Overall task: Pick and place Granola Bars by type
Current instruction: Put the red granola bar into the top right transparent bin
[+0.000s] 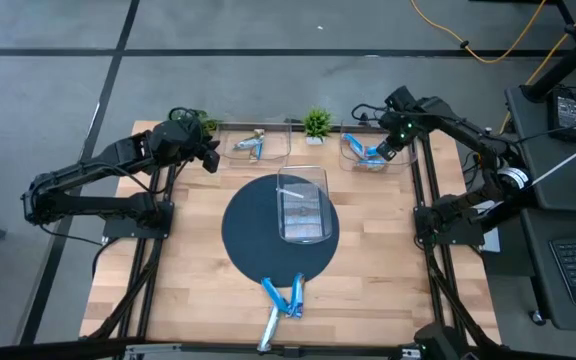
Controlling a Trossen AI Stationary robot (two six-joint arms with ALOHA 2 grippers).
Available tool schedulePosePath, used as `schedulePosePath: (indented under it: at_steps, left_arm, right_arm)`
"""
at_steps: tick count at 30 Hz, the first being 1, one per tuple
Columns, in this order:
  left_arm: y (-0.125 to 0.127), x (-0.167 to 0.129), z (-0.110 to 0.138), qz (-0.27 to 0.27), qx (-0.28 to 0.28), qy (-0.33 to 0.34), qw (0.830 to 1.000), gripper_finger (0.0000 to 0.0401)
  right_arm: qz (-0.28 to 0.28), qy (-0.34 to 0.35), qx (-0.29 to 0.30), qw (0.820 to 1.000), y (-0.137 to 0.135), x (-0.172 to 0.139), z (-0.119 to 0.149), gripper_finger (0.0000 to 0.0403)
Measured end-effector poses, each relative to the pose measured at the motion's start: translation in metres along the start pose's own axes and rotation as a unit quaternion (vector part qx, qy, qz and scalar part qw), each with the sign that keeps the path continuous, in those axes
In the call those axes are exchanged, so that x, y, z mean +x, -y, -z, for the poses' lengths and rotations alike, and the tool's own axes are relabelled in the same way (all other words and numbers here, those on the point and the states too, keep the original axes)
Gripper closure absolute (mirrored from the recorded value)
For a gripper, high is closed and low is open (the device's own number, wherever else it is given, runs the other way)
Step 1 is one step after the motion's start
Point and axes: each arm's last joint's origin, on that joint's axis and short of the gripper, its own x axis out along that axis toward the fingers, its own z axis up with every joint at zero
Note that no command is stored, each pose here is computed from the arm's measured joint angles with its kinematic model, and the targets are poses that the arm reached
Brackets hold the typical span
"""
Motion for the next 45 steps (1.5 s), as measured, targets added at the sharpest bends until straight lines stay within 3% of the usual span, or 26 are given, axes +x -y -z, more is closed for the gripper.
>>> schedulePosePath:
  at_steps: [6,16,33,45]
  left_arm:
    - [0.0,0.001,0.0,-0.014,0.002,0.002,1.0,0.0274]
    - [0.005,0.016,0.002,-0.023,0.023,-0.024,0.999,0.0274]
    - [0.015,0.036,0.006,0.012,0.031,-0.071,0.997,0.0274]
    - [0.022,0.033,0.008,0.031,0.042,-0.074,0.996,0.0274]
  right_arm:
    - [0.002,0.008,0.026,1.0,-0.001,0.02,0.006,0.0381]
    - [0.03,0.023,0.057,0.998,0.005,0.024,0.005,0.0381]
    - [0.021,-0.021,0.066,0.997,0.008,0.054,-0.003,0.0381]
    - [0.023,-0.011,0.079,0.997,0.009,0.058,-0.007,0.0334]
